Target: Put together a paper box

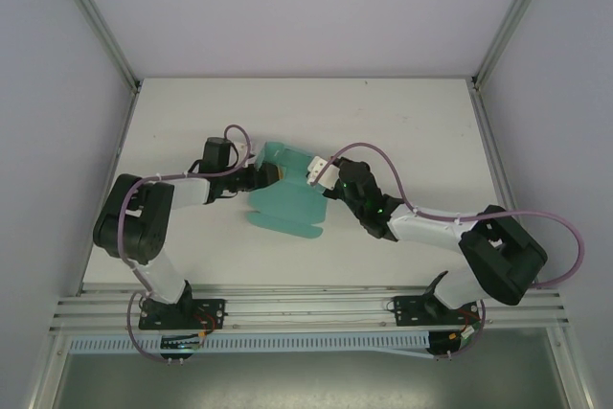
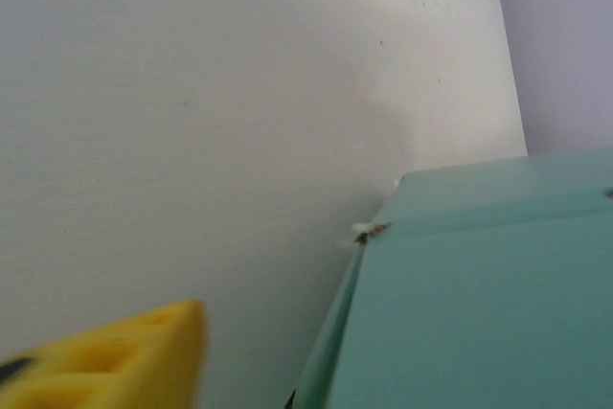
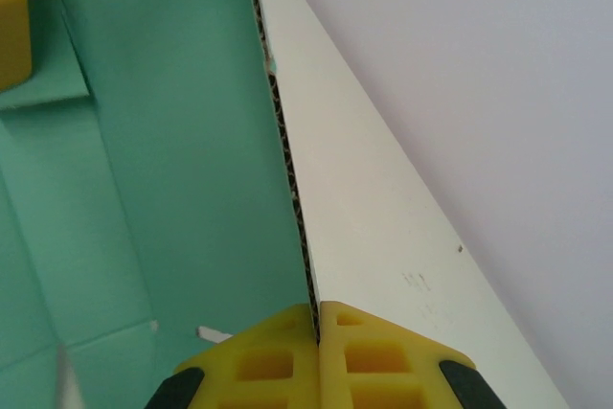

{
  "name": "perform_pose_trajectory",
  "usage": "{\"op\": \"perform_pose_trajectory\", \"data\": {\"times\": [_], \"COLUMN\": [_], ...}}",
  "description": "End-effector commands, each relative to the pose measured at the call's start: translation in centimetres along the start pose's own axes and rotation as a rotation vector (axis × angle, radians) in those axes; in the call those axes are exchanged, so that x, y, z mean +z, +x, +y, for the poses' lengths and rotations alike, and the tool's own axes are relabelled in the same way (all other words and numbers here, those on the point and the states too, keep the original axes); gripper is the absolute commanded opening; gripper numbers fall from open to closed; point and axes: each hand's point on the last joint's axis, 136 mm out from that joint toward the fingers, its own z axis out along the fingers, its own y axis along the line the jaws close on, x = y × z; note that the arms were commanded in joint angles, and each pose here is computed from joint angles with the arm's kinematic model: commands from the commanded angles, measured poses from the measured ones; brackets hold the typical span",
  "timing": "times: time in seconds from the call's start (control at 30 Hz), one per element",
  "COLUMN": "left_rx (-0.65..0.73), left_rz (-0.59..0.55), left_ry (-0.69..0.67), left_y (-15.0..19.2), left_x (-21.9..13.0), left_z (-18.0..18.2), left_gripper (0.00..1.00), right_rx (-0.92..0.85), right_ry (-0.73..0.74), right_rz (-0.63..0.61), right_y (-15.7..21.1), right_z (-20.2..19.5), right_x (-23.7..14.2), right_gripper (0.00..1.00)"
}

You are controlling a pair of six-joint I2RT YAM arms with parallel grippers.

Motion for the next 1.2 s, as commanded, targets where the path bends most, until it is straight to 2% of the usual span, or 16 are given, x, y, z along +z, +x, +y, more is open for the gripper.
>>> {"op": "perform_pose_trajectory", "data": {"times": [0.0,0.17,0.3,0.47,0.63,0.7,0.8,0.87,0.97,1.03,1.17], "left_rx": [0.045,0.096,0.120,0.032,-0.137,-0.117,-0.033,0.066,0.174,0.165,0.178], "left_rz": [-0.030,-0.081,-0.138,-0.234,-0.334,-0.332,-0.275,-0.243,-0.199,-0.137,-0.070], "left_ry": [-0.057,-0.233,-0.311,-0.500,-0.547,-0.527,-0.386,-0.320,-0.356,-0.311,-0.201], "left_y": [-0.2,-0.6,-0.9,-2.4,-5.6,-7.0,-8.5,-8.3,-7.8,-7.2,-5.7], "left_x": [-1.5,-4.3,-6.9,-10.3,-13.1,-12.5,-9.7,-7.9,-5.1,-3.4,-1.2], "left_z": [-0.3,0.5,-0.1,1.9,5.9,6.1,4.8,3.6,3.4,3.2,2.7], "left_gripper": [0.98,0.99,0.99,0.99,0.98,0.98,0.99,0.98,0.98,0.97,0.88], "right_rx": [-0.018,-0.141,-0.283,-0.364,-0.396,-0.387,-0.373,-0.365,-0.356,-0.355,-0.360], "right_ry": [0.035,0.016,0.059,0.056,0.063,0.046,0.034,0.039,0.039,0.043,0.053], "right_rz": [0.019,0.101,0.157,0.136,0.084,0.074,0.064,0.071,0.079,0.079,0.081], "right_y": [0.4,2.1,2.4,1.7,0.7,0.6,0.5,0.6,0.8,0.6,0.2], "right_z": [-0.9,-1.0,-1.8,-1.2,-0.3,0.1,0.5,0.5,0.6,0.6,0.4], "right_x": [-0.5,0.0,1.3,2.5,2.6,2.4,2.2,2.2,2.4,2.6,2.7], "right_gripper": [0.00,0.00,0.00,0.00,0.00,0.00,0.00,0.00,0.00,0.00,0.00]}}
